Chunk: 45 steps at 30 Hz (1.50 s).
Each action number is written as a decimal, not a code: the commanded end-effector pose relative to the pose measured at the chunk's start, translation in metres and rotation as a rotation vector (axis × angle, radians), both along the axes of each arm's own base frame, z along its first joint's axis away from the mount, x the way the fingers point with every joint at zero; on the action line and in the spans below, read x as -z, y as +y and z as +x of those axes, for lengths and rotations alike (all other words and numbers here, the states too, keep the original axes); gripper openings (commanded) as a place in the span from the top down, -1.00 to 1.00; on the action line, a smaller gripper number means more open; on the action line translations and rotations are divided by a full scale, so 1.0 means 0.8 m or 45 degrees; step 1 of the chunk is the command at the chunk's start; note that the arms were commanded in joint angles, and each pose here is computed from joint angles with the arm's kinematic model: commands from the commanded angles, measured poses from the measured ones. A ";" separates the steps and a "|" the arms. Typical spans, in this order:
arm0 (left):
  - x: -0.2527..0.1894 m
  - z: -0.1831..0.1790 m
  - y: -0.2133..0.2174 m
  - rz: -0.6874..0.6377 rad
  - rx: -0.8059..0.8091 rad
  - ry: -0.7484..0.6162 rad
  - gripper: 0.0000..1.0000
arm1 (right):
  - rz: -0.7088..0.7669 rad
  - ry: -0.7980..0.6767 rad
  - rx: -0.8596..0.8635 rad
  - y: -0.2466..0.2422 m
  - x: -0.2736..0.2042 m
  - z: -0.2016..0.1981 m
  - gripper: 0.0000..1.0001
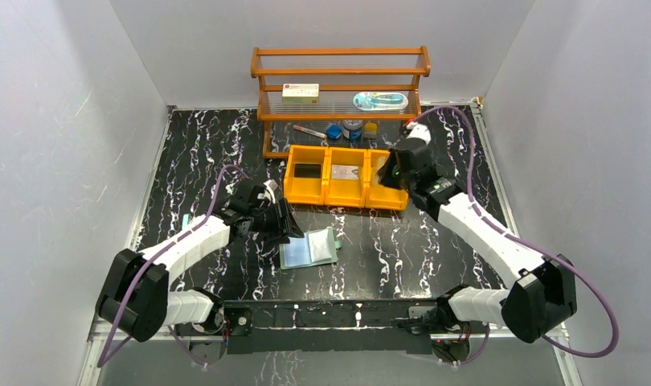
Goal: Take the credit cards out of the card holder
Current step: Place the credit card in the storage box.
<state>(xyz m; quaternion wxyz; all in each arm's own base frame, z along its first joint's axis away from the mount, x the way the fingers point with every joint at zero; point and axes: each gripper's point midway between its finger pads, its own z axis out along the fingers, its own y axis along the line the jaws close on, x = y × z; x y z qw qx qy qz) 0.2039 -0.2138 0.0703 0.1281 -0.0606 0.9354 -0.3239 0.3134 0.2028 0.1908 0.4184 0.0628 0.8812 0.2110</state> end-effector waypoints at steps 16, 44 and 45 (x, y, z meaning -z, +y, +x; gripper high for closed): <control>-0.027 -0.005 0.025 0.113 -0.010 -0.092 -0.12 | -1.006 -0.326 -0.644 -0.076 0.003 0.124 1.00; -0.029 -0.013 0.042 0.184 -0.016 -0.114 -0.20 | -1.416 -0.406 -1.257 -0.058 0.107 0.170 1.00; -0.028 -0.013 0.043 0.185 -0.017 -0.109 -0.20 | -1.438 -0.416 -1.254 -0.060 0.105 0.173 1.00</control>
